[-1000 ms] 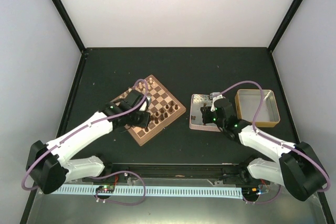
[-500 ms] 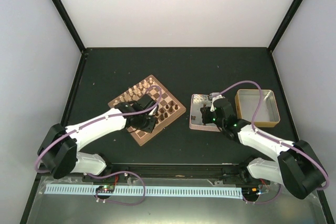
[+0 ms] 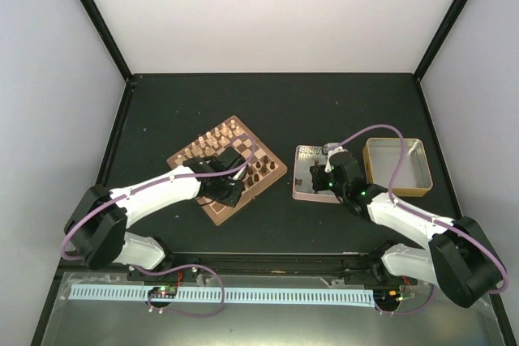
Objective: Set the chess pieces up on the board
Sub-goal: Place the chess piece on the chessboard.
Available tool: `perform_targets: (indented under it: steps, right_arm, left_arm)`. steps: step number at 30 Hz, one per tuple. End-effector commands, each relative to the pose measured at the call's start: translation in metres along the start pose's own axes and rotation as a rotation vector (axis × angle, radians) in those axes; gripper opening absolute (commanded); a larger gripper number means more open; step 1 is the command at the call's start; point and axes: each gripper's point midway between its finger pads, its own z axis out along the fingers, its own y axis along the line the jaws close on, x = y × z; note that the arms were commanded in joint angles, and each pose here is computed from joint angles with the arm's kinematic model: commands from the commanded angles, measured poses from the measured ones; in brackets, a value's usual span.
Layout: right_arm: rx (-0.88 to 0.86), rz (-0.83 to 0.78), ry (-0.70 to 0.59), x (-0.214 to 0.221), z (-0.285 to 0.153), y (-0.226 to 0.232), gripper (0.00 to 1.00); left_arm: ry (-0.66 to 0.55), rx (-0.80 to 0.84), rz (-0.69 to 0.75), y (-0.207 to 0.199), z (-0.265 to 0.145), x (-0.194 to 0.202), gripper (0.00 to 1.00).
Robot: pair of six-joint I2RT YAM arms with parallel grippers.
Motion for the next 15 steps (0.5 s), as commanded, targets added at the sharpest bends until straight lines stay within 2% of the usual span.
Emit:
perform_targets:
  steps: [1,6,11,15]
  right_arm:
    - [-0.003,0.008,-0.047,-0.018,-0.002,0.005,0.09]
    - [-0.005,0.010,-0.044,-0.016,-0.002,0.005,0.09]
    - [-0.007,0.012,-0.044,-0.016,-0.002,0.005,0.09]
    - [-0.007,0.012,-0.044,-0.015,-0.003,0.005,0.09]
  left_arm:
    - [-0.098,0.000,-0.005,-0.003,-0.026,-0.023,0.03]
    - [-0.207,0.018,-0.047,-0.004,-0.053,-0.041,0.08]
    - [-0.282,0.005,-0.088,0.001,-0.068,-0.054,0.25]
    - [-0.265,-0.010,-0.089,0.003,-0.062,-0.057,0.34]
